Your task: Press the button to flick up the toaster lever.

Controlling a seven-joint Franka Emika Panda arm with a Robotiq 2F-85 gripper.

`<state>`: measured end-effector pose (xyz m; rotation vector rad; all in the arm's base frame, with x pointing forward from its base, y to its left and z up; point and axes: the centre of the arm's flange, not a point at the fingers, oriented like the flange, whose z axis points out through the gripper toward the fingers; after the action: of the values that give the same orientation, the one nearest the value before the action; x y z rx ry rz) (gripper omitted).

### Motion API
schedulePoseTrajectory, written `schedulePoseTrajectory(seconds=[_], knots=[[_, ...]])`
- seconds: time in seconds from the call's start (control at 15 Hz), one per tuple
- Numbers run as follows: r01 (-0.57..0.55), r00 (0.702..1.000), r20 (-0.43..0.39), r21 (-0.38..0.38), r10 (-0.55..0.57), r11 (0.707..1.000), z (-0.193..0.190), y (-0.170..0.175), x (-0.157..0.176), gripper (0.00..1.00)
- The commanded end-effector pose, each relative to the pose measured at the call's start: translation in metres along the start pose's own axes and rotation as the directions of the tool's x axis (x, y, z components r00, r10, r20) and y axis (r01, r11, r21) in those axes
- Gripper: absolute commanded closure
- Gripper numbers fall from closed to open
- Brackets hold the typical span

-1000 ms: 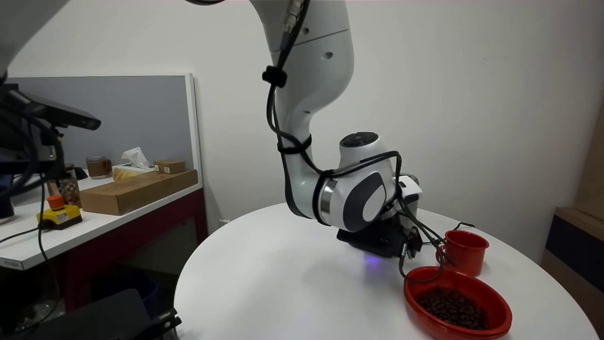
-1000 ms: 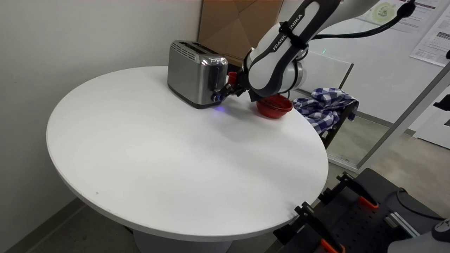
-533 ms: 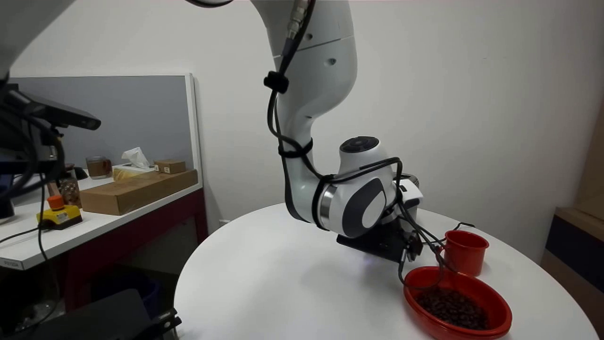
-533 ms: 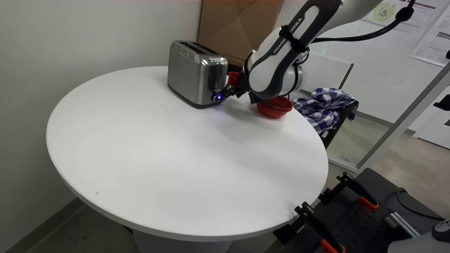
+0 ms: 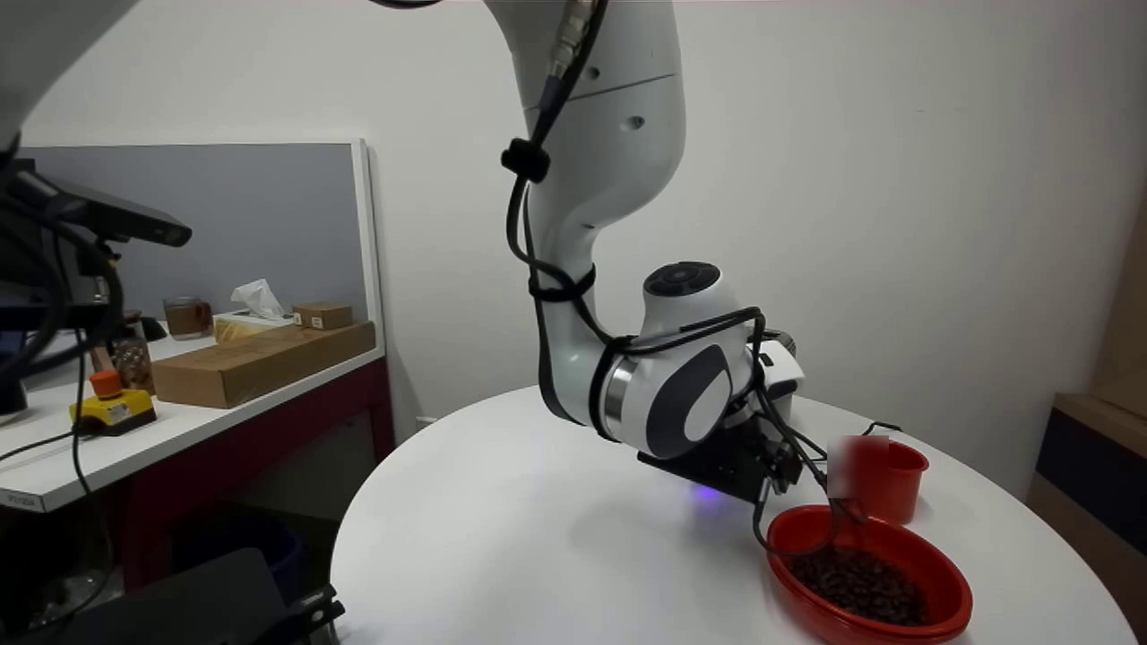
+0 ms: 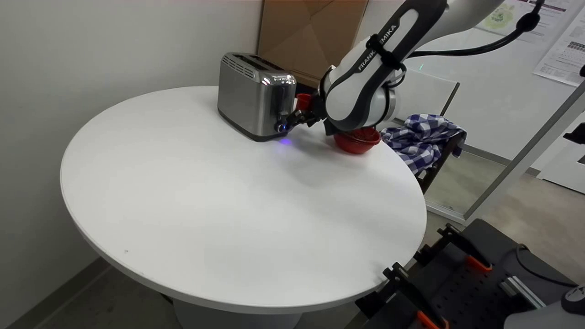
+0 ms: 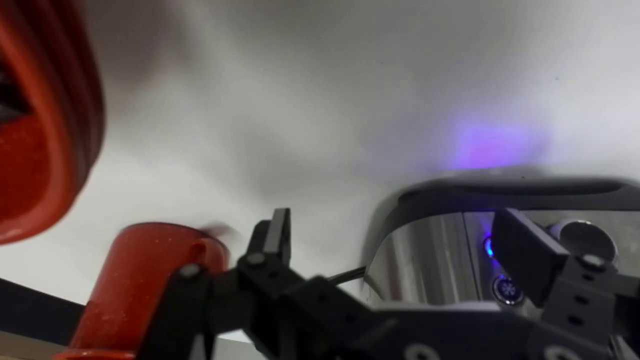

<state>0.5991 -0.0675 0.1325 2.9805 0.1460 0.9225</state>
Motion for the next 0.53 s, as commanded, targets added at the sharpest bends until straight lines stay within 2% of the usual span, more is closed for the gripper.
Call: schedulePoseTrajectory(seconds=[0.0,0.13,0.27,0.33,0.47], knots=[[0.009,0.997,-0.081,0.01,-0.008,1.0,-0.002,0.005,-0.002,0.0],[0.009,0.996,-0.089,0.007,-0.008,1.0,-0.003,0.006,-0.003,0.0],[-0.01,1.0,0.02,0.019,0.009,1.0,-0.004,0.005,-0.001,0.0],[-0.027,0.994,0.11,0.027,0.024,0.999,-0.005,0.006,0.002,0.0],[-0.036,0.971,0.236,0.035,0.027,0.999,-0.006,0.005,0.008,0.0]])
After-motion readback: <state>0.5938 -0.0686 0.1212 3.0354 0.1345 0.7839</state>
